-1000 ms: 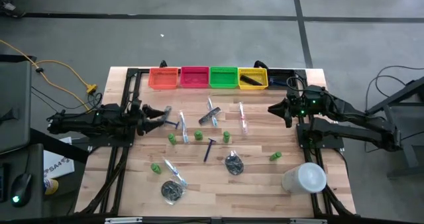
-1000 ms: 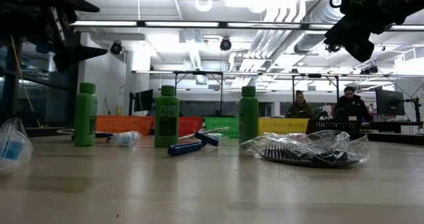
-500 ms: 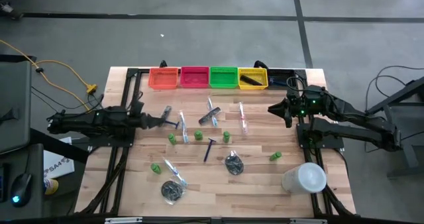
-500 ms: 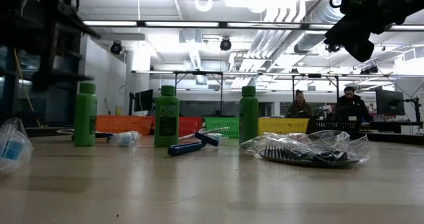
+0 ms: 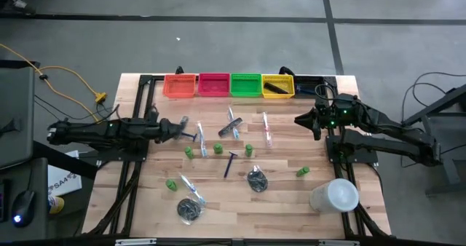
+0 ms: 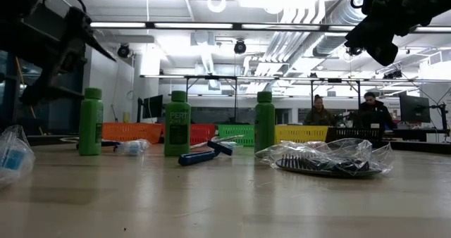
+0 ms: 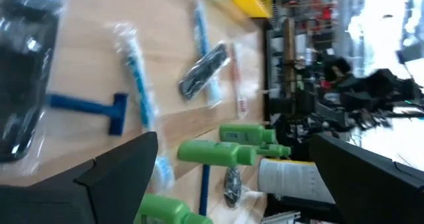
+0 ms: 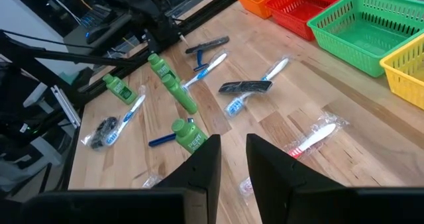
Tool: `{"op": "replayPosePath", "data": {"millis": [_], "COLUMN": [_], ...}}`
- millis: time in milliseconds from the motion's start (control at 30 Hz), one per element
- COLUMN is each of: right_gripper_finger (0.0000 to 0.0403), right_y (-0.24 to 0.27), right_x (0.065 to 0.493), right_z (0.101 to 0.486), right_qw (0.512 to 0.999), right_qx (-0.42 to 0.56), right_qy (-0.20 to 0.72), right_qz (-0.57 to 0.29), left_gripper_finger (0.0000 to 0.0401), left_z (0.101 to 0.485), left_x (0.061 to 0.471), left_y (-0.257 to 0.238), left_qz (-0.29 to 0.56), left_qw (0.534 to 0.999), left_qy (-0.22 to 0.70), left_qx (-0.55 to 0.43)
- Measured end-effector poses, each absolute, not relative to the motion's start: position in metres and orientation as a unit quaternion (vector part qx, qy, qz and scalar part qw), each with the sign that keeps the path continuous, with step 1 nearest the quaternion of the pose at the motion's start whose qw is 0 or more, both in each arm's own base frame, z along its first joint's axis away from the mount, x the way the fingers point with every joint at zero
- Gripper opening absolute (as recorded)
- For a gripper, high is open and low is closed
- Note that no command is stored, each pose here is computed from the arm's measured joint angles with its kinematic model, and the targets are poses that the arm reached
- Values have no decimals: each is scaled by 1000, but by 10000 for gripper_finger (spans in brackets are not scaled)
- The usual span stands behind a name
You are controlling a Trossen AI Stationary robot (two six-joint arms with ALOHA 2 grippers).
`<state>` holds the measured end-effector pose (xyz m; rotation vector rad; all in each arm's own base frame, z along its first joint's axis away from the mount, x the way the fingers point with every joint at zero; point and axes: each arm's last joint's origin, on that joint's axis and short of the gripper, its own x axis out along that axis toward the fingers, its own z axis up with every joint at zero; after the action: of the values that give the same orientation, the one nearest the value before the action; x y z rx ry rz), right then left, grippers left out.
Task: Pick & Place Travel size toiletries
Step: Put the black hair comb into the yellow bin
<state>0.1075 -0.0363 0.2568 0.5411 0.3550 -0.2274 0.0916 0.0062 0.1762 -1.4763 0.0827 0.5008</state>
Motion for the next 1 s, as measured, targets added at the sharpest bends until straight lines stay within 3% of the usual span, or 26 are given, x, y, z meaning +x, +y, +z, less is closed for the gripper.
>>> {"op": "replayPosePath", "data": {"millis": [267, 633, 1000], "right_gripper_finger": [66, 66, 66], "right_y": [-36, -36, -36], "right_x": [108, 108, 108], "right_z": [257, 257, 257], "right_qw": [942, 942, 942], "right_qx": [265, 265, 265], "right_qy": [174, 174, 174], "right_qz": [-111, -111, -111], "left_gripper_finger": [397, 397, 397], "left_z": [186, 197, 184], "left_x": [109, 117, 121], "left_y": [4, 3, -10], "left_qz": [252, 365, 412], "left_qw": [648, 538, 485], "left_qy": [79, 130, 165], "left_qx": [-714, -748, -754]}}
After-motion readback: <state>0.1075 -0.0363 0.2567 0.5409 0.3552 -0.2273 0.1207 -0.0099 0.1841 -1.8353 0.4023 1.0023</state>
